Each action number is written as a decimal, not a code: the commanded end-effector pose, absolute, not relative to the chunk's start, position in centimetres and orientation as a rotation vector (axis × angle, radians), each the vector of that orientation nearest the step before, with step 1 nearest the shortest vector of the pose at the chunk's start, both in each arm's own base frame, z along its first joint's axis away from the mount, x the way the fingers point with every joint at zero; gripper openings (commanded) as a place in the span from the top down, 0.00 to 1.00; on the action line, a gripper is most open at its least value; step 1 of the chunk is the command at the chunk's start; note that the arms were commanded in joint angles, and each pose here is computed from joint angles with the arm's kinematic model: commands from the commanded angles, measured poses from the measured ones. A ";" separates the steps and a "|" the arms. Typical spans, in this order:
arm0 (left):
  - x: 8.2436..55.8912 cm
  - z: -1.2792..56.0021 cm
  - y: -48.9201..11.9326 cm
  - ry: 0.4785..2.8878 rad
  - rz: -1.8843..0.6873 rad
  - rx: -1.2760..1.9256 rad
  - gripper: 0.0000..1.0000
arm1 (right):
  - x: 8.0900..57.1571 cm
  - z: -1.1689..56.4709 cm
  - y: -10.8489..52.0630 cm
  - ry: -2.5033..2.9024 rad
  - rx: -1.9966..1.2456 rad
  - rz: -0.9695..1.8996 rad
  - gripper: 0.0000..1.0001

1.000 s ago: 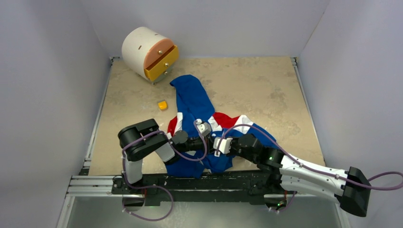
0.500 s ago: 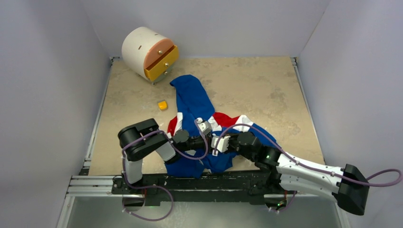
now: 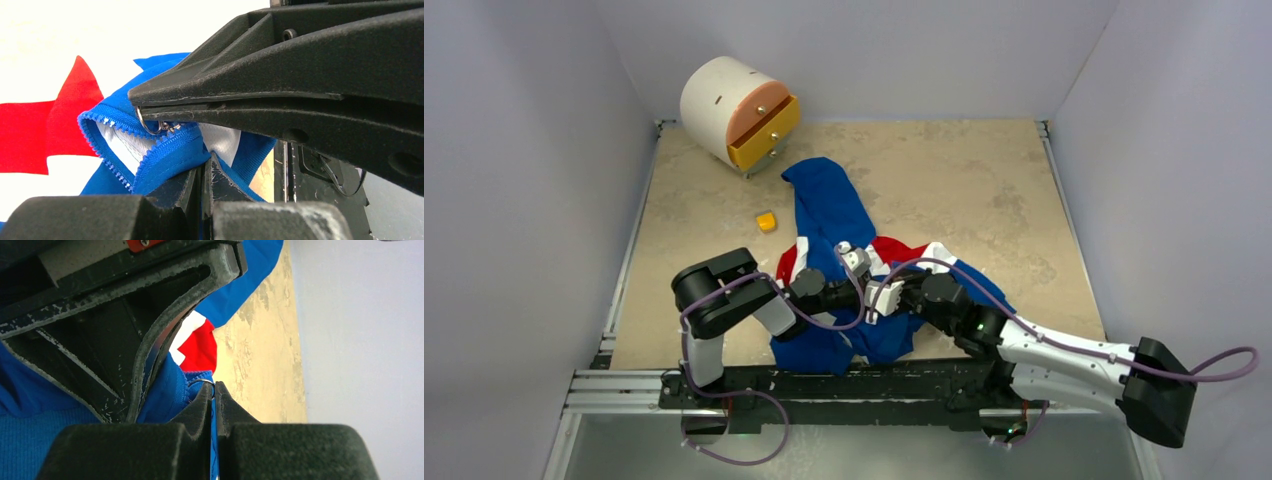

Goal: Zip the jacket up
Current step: Pick up the zipper from the jacket.

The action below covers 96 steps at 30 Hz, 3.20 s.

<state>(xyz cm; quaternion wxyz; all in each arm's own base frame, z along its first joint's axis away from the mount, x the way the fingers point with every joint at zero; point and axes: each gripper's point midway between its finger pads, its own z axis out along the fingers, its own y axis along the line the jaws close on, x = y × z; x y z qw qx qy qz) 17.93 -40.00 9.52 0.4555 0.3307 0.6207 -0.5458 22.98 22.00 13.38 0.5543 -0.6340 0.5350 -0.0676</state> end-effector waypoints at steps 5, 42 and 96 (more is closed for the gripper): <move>13.7 6.9 -40.1 1.660 -1.451 0.964 1.00 | 26.7 22.6 21.7 1.139 -1.155 -0.291 1.00; 14.0 10.9 -38.7 1.673 -1.223 0.931 0.97 | 22.9 20.3 20.0 1.384 -1.199 -0.011 1.00; 20.7 18.3 -36.8 1.585 -0.504 0.389 0.17 | 23.6 19.0 21.5 1.600 -1.148 0.171 1.00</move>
